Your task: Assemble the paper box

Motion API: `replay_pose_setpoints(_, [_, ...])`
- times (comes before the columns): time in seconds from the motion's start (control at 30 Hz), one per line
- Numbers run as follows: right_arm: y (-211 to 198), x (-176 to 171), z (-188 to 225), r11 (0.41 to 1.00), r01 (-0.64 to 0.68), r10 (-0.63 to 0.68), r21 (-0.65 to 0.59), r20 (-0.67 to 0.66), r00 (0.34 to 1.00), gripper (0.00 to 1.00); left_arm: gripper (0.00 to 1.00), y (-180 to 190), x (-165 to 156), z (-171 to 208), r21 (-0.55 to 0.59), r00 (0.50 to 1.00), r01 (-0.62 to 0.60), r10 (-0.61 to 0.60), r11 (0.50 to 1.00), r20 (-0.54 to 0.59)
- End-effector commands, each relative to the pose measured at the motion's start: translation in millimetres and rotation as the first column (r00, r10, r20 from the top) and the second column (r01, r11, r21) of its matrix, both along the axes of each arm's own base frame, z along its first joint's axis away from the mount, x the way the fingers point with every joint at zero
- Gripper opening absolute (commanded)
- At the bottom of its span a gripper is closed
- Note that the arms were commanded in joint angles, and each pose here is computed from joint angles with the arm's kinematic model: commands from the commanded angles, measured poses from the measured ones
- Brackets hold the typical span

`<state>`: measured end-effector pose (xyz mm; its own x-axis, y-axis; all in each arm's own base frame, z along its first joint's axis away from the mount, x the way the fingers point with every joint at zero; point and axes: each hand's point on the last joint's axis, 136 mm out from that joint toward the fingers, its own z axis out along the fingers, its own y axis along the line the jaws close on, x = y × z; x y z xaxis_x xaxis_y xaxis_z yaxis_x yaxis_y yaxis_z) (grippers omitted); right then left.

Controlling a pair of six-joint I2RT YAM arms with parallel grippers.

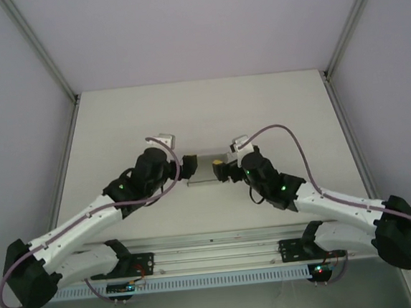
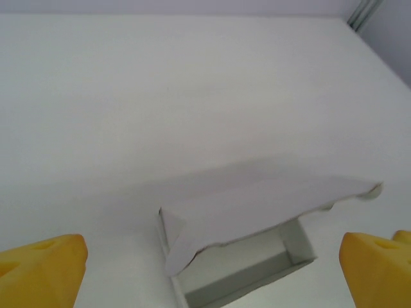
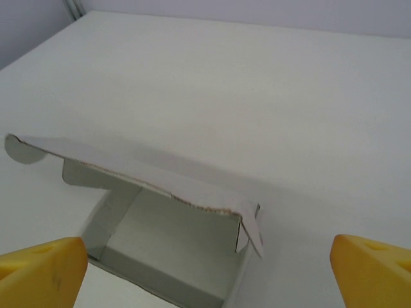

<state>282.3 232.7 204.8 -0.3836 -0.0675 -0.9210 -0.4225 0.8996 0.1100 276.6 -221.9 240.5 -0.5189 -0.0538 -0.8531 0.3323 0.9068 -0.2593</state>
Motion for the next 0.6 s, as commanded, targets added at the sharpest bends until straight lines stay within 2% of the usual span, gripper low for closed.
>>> replay_pose_setpoints(0.0, [-1.0, 21.0, 24.7, 1.000, -0.015, 0.015, 0.002, 0.003, 1.000, 0.99, 1.00, 11.7, 18.2, 9.6, -0.008, 0.994, -0.084, 0.083, 0.996, -0.065])
replay_pose_setpoints(0.13, [-4.6, 52.2, 18.3, 0.999, 0.047, -0.045, 0.017, -0.090, 0.995, 0.99, 1.00, 14.9, 43.5, -3.8, -0.023, 0.979, -0.124, 0.119, 0.992, -0.166])
replay_pose_setpoints(0.27, [-4.0, 71.5, -7.6, 0.996, 0.076, -0.084, -0.048, -0.193, 0.978, 0.99, 1.00, 11.8, 57.4, -33.3, -0.007, 0.962, -0.116, 0.110, 0.993, -0.250])
replay_pose_setpoints(0.57, [-8.0, 58.0, -73.6, 0.992, 0.082, -0.112, -0.100, -0.347, 0.931, 0.99, 1.00, 5.2, 45.5, -114.5, 0.014, 0.897, -0.060, 0.060, 0.998, -0.438])
